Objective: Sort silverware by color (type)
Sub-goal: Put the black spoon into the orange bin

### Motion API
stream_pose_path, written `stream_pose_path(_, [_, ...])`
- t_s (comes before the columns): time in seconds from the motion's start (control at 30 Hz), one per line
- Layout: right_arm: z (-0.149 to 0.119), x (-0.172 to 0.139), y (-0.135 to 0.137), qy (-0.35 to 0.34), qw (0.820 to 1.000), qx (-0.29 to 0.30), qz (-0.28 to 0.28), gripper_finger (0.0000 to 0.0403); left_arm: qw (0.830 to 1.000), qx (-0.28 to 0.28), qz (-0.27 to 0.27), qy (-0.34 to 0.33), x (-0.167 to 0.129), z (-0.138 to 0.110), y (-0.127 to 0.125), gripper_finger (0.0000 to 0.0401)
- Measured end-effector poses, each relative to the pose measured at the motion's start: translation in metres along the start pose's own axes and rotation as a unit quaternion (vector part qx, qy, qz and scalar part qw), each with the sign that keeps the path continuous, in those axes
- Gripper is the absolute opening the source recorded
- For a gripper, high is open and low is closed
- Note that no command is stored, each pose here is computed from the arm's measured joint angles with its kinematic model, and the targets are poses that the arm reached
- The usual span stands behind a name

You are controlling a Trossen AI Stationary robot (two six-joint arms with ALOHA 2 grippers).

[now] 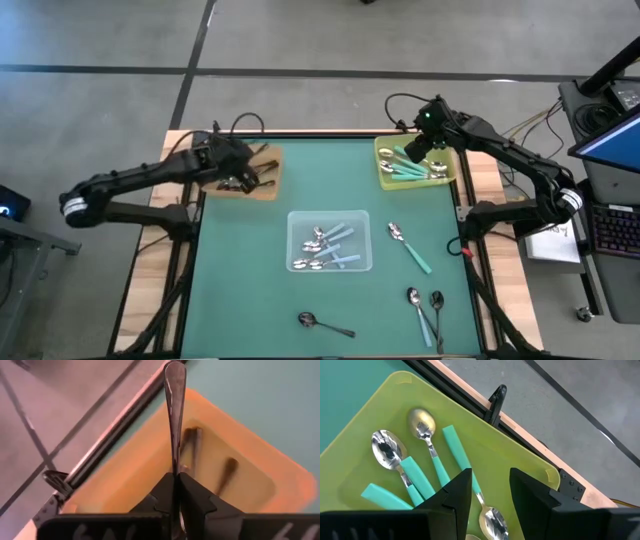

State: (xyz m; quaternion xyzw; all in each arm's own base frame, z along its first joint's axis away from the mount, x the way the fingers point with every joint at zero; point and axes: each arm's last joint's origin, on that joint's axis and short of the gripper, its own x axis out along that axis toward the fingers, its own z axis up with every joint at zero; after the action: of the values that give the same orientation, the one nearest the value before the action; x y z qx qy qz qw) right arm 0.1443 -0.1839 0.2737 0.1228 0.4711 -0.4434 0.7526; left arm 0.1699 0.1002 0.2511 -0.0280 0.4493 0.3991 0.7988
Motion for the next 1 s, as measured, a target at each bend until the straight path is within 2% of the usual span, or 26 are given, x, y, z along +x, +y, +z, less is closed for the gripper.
stream_pose_path(0.23, [0.000,0.000,0.000,0.000,1.000,0.000,0.000,0.0123,0.999,-0.024,0.024,0.012,0.017,0.004,0.009,0.0034])
stream_pose_path(0.43, [0.000,0.000,0.000,0.000,1.000,0.000,0.000,0.0123,0.999,-0.014,0.024,0.019,0.016,0.010,0.010,0.0101])
stream_pose_path(0.5, [0.000,0.000,0.000,0.000,1.000,0.000,0.000,0.0123,1.000,0.000,0.010,0.023,0.014,0.011,0.007,0.0117])
stream_pose_path(0.57, [0.000,0.000,0.000,0.000,1.000,0.000,0.000,0.0123,0.999,0.009,-0.043,0.010,0.008,0.016,0.000,0.0124])
stream_pose_path(0.67, [0.000,0.000,0.000,0.000,1.000,0.000,0.000,0.0123,0.992,0.033,-0.124,-0.006,-0.002,0.018,-0.018,0.0126])
stream_pose_path(0.77, [0.000,0.000,0.000,0.000,1.000,0.000,0.000,0.0123,0.984,0.040,-0.172,-0.022,-0.012,0.017,-0.045,0.0123])
stream_pose_path(0.87, [0.000,0.000,0.000,0.000,1.000,0.000,0.000,0.0123,0.974,0.039,-0.224,-0.022,-0.022,0.008,-0.083,0.0120])
stream_pose_path(1.0, [0.000,0.000,0.000,0.000,1.000,0.000,0.000,0.0123,0.954,0.084,-0.281,-0.065,-0.045,-0.007,-0.145,0.0120])
